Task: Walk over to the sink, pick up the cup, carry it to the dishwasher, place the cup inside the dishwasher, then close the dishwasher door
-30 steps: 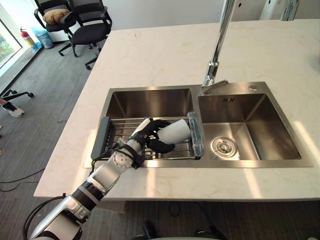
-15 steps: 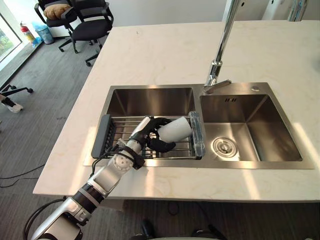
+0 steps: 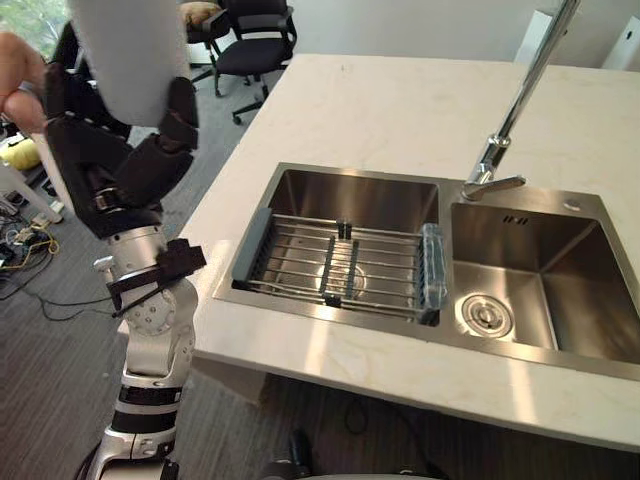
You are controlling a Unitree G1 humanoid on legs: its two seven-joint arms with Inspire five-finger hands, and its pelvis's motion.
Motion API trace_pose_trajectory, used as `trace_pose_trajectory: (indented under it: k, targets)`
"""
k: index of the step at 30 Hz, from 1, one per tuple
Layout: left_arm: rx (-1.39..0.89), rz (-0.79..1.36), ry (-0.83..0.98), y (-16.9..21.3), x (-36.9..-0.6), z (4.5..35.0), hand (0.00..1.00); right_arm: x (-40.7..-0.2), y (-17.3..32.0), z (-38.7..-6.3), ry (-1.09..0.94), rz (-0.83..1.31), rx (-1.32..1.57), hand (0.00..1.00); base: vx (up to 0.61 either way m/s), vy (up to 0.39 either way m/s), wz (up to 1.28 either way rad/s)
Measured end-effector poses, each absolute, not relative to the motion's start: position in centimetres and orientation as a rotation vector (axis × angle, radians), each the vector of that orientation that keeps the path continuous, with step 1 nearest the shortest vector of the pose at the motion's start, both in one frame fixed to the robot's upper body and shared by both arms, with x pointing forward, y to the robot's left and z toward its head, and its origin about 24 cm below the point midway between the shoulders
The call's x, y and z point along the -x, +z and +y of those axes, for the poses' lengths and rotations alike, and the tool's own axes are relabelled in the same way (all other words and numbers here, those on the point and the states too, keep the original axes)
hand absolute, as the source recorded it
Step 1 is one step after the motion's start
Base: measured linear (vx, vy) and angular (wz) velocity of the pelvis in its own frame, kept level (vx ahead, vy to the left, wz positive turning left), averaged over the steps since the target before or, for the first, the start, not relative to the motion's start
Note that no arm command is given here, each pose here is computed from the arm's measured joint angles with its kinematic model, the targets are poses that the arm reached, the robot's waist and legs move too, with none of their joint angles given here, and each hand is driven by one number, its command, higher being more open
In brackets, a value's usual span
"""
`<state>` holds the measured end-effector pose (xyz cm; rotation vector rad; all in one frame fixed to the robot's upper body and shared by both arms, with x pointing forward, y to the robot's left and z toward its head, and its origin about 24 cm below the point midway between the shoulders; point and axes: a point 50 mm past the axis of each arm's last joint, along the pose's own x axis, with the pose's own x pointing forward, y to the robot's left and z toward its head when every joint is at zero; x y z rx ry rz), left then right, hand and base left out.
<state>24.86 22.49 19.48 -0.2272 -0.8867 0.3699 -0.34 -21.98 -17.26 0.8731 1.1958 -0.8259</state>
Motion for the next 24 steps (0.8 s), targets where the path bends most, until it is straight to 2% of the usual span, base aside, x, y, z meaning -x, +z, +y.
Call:
trace_pose_trajectory:
  k: [7,10,14,16,22,24]
  targets:
    - [0.409,-0.665,0.711,13.7,-22.8,25.8,0.00,-0.2,-17.3,-21.6,-0.801,1.187,-0.851,1.00,-0.01,0.001,0.12]
    - [0.419,-0.510,0.930,9.7,-21.2,28.7,0.00,-0.4,-17.4,-21.3,-0.761,1.219,-0.806,1.00,0.00,-0.025,0.20]
    - [0.468,-0.350,1.219,5.2,-17.0,31.5,0.00,-0.2,-17.4,-21.4,-0.715,1.266,-0.751,1.00,-0.01,-0.037,0.40]
    - [0.443,-0.298,1.306,3.8,-14.6,32.3,0.00,-0.3,-17.3,-21.6,-0.683,1.277,-0.715,1.00,-0.05,-0.038,0.95]
    - [0.560,-0.305,1.518,1.9,-9.1,33.9,0.00,-0.3,-16.6,-24.2,-0.700,1.261,-0.581,1.00,-0.09,0.087,0.83]
    - [0.547,-0.380,1.509,2.2,-7.6,34.5,0.00,-0.6,-15.9,-26.1,-0.747,1.214,-0.530,1.00,0.00,0.378,0.29]
